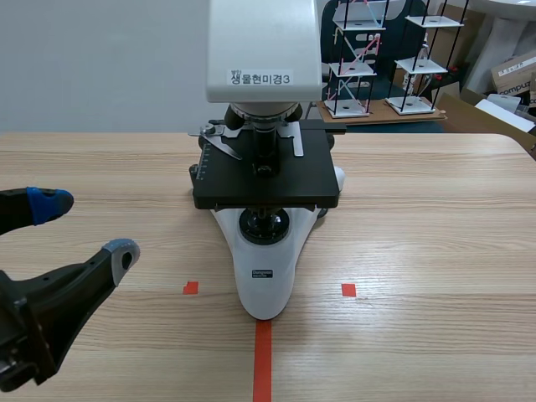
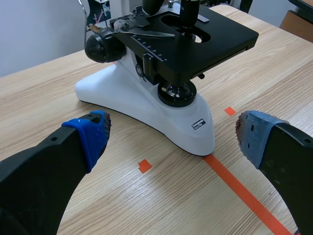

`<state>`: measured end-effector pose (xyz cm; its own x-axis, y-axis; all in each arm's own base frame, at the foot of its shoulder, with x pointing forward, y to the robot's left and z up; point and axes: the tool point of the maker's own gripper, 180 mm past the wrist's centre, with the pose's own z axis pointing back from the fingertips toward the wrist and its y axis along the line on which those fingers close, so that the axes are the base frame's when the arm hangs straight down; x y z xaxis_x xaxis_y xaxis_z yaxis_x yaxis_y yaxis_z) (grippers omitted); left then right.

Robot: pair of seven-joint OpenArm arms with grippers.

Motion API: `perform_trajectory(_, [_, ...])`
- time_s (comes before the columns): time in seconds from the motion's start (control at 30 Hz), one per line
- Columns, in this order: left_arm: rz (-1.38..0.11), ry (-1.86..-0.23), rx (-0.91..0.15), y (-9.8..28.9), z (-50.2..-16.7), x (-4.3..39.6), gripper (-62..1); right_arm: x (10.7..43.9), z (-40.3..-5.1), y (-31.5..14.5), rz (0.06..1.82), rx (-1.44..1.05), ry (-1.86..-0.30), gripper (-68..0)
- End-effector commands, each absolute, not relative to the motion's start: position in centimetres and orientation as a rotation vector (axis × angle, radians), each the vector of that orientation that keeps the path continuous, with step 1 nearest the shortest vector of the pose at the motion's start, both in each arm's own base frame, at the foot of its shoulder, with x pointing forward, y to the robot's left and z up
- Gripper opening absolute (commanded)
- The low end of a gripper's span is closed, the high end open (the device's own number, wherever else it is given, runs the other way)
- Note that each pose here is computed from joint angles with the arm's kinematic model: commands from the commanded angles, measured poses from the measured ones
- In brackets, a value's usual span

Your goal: Point at the eyepiece

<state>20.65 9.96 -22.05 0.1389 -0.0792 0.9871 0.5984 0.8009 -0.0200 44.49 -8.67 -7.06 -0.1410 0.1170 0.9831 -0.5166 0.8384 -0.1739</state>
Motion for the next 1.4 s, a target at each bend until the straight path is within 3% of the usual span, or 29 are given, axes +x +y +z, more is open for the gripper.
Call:
perform_trajectory(0.0, [-0.51,-1.386,-0.483,9.72,-21.13,20.76,-6.9,44.14,-5.44,-8.32,0.565,0.342,-1.669,-66.9])
perform_trajectory(1.37, [-0.51,-1.385,-0.483,9.72,-21.14,20.76,-6.9,43.56,-5.57,-7.4,0.611,0.389,-1.659,-66.9])
